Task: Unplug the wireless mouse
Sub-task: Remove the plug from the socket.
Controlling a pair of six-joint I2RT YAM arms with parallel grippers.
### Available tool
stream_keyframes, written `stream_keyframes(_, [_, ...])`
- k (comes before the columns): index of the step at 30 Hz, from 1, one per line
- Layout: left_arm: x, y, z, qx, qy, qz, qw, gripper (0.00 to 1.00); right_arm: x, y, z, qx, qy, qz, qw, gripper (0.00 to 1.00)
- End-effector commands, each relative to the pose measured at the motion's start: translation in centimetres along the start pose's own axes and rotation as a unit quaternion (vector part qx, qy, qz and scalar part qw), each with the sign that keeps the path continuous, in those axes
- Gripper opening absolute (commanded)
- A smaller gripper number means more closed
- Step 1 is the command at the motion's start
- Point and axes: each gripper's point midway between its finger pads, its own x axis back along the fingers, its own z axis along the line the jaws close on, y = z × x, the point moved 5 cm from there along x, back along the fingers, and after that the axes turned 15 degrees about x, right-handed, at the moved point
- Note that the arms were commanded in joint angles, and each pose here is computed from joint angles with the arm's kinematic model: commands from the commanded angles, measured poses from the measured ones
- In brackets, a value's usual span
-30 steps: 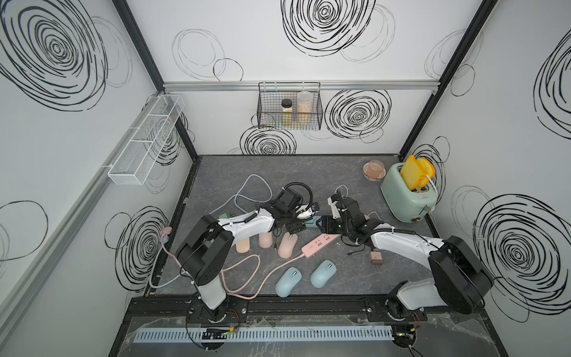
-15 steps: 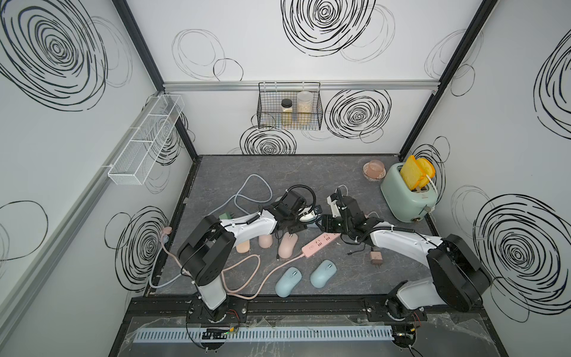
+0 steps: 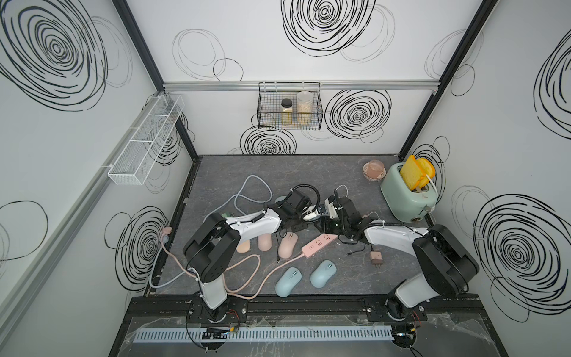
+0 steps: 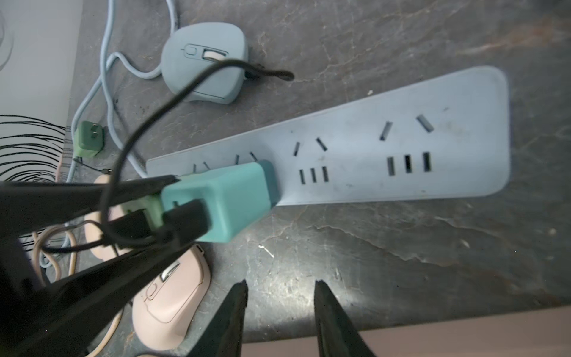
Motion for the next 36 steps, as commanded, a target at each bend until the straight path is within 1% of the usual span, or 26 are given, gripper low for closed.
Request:
stream_keyframes(1, [-0.2,-0.5,-0.5,0.001,-0.018,0.017,1.000,0.05,0.2,1.8,0.2,-0.007,0.010,-0.033,0.999,0.38])
stream_keyframes(2, [-0.1,-0.4,-0.5,0.003,-0.019,0.015,1.000,0.00,0.3,2.0,0.1,-0.008,0.009,-0.035,0.999,0.38])
stream_keyframes(4, [0.0,-0.2,-0.5,0.003,-0.019,0.013,1.000,0.00,0.5,2.2,0.0,-0.010,0.007,-0.040,0.999,0.38])
stream_keyframes(5, [0.0,-0.1,-0.5,0.006,-0.020,0.012,1.000,0.10,0.6,2.3,-0.2,-0.012,0.004,-0.042,0.999,0.38])
stream_keyframes(7, [-0.2,-0.1,-0.2,0.010,-0.011,0.019,1.000,0.40,0.7,2.5,-0.3,-0.014,0.002,-0.043,0.999,0.38])
stream_keyframes(8, [-0.2,-0.2,-0.1,0.013,-0.010,0.021,1.000,0.48,0.7,2.7,-0.3,-0.014,0.002,-0.042,0.999,0.38])
stream_keyframes(10, [-0.3,-0.3,0.2,0.016,-0.002,0.024,1.000,0.58,0.8,2.9,-0.2,-0.013,0.003,-0.045,0.999,0.38])
stream_keyframes(12, [-0.5,-0.7,0.5,0.014,0.011,0.033,0.999,0.64,0.9,3.1,-0.3,-0.013,0.004,-0.047,0.999,0.38])
stream_keyframes(15, [-0.5,-1.3,1.4,0.017,0.033,0.040,0.999,0.66,1.1,3.4,-0.3,-0.014,0.003,-0.050,0.999,0.39])
stream_keyframes(19, [-0.1,-1.8,2.8,0.030,0.049,0.030,0.998,0.63,1.3,3.8,-0.4,-0.012,0.004,-0.053,0.998,0.39])
stream_keyframes(26, [0.1,-1.5,3.2,0.044,0.035,0.014,0.998,0.55,0.8,4.3,-0.3,-0.007,0.005,-0.050,0.999,0.39])
stream_keyframes(32, [-0.2,-1.4,3.2,0.046,0.033,0.009,0.998,0.55,0.2,4.9,-0.4,-0.007,-0.002,-0.048,0.999,0.38])
stream_keyframes(36, [0.0,-0.8,3.2,0.049,0.026,-0.001,0.998,0.55,-0.3,5.1,-0.4,-0.008,-0.004,-0.044,0.999,0.38])
